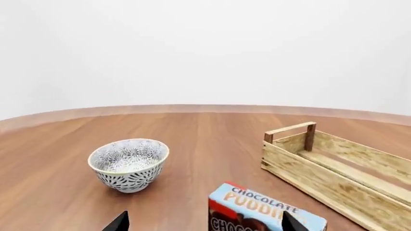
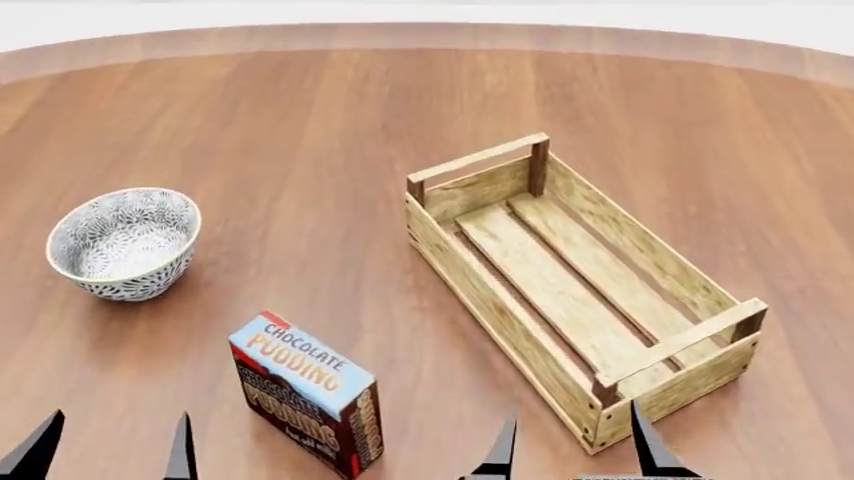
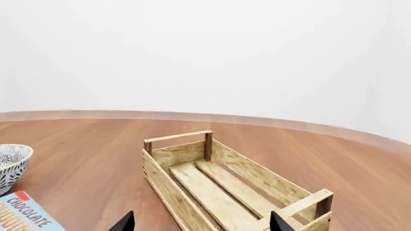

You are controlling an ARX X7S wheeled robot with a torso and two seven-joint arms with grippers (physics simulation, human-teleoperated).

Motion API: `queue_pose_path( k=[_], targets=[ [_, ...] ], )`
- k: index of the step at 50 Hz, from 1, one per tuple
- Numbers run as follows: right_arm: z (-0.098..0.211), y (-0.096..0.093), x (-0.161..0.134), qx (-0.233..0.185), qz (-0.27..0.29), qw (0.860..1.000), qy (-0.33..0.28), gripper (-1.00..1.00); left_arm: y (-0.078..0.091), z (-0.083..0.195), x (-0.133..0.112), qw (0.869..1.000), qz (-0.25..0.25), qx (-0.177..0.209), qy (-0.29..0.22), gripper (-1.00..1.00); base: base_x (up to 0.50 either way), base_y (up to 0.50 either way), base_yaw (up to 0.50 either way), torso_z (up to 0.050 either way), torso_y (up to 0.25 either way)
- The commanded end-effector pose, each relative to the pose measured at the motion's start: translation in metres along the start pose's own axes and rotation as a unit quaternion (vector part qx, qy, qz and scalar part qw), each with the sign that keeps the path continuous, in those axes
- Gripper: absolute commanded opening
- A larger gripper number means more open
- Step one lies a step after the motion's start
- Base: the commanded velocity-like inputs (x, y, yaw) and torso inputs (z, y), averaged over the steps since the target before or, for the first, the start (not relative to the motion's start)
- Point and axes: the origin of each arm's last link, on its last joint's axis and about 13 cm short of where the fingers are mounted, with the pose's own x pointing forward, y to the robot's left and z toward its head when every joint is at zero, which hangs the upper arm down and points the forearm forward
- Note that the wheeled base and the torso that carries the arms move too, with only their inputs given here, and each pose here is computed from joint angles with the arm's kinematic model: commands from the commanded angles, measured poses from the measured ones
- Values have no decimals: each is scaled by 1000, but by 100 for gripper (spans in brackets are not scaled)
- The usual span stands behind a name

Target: Pick up the chocolate pudding and put it in the tray.

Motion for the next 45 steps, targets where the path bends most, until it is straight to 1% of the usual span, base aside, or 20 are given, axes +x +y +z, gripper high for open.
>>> queue_pose_path(
  k=[1, 11, 26, 32, 35, 36, 37, 39, 40, 41, 42, 45],
  targets=[
    [1, 0, 2, 1, -1, 1000, -1, 100, 0, 6, 1, 1000, 1, 0, -9, 100, 406, 0, 0, 0, 0],
    [2, 1, 2, 4, 2, 1000, -3, 100, 1, 4, 0, 1000, 8, -5, -12, 100, 411, 0, 0, 0, 0],
    [-1, 0, 1, 6, -2, 1000, -3, 100, -2, 1, -1, 1000, 3, -4, -6, 100, 424, 0, 0, 0, 0],
    [2, -1, 2, 6, -5, 1000, -6, 100, -2, 2, -1, 1000, 1, -3, -6, 100, 0, 0, 0, 0, 3],
    [5, -1, 3, 20, -10, 1000, 0, 100, -2, 2, -2, 1000, 2, -4, -7, 100, 0, 0, 0, 0, 0],
    [6, -2, 3, 24, -5, 1000, 2, 100, -2, 2, -2, 1000, 2, -4, -7, 100, 0, 0, 0, 0, 0],
    [8, -3, 1, 15, 10, 1000, 6, 100, -2, 2, -2, 1000, 2, -4, -7, 100, 0, 0, 0, 0, 0],
    [12, -6, -3, 20, 19, 1000, 2, 100, -1, 2, -2, 1000, 2, -4, -7, 100, 0, 0, 0, 0, 0],
    [13, -8, -6, 12, 31, 999, 2, 100, -1, 3, -3, 1000, 2, -4, -7, 100, 0, 0, 0, 0, 0],
    [13, -8, -6, 12, 31, 999, 2, 100, -1, 3, -3, 1000, 2, -4, -7, 100, 0, 0, 0, 0, 0],
    [16, -10, -10, 30, 37, 999, 1, 100, 0, 3, -2, 1000, 4, -5, -8, 100, 0, 0, 0, 0, 0],
    [18, -16, -21, 38, 46, 998, -2, 100, 0, 3, -2, 1000, 4, -5, -9, 100, 0, 0, 0, 0, 0]
  ],
)
